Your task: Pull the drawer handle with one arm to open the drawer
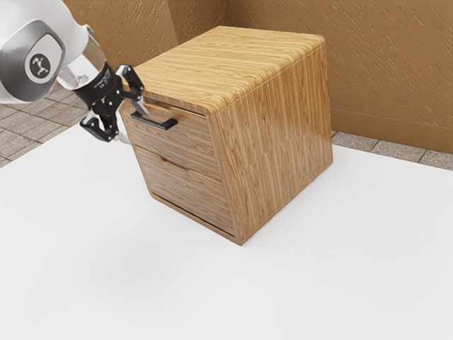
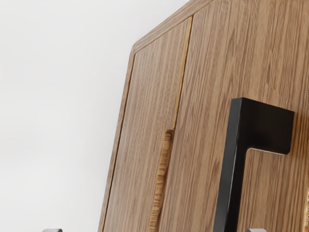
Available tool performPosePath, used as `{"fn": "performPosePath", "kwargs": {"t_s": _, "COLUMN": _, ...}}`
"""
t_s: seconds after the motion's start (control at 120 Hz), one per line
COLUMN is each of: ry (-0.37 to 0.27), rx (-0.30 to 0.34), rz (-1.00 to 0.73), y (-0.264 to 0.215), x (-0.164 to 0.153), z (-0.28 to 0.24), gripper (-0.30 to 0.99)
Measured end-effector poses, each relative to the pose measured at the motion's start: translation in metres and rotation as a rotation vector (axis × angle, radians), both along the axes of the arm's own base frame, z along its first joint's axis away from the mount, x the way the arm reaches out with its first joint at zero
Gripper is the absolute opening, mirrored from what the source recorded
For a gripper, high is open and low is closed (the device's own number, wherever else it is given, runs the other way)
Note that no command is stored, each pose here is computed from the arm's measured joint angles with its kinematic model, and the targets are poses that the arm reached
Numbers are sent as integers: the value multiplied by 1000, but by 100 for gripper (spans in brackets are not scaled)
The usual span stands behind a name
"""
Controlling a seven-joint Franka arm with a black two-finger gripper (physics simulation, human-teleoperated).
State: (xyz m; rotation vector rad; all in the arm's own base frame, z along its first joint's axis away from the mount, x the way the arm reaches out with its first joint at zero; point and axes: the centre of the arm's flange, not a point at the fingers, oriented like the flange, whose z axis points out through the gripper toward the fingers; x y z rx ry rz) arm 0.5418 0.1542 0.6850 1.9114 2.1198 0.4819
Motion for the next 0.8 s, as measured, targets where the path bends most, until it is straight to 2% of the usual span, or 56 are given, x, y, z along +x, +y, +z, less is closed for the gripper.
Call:
{"fn": "performPosePath", "kwargs": {"t_s": 0.65, "ry": 2, "rx": 2, "rz": -16, "y": 9, "x": 15, "z": -5, "gripper": 53}}
{"fn": "performPosePath", "kwargs": {"t_s": 0.8, "ry": 7, "rx": 0, "rz": -18, "y": 9, "x": 16, "z": -8, "gripper": 43}}
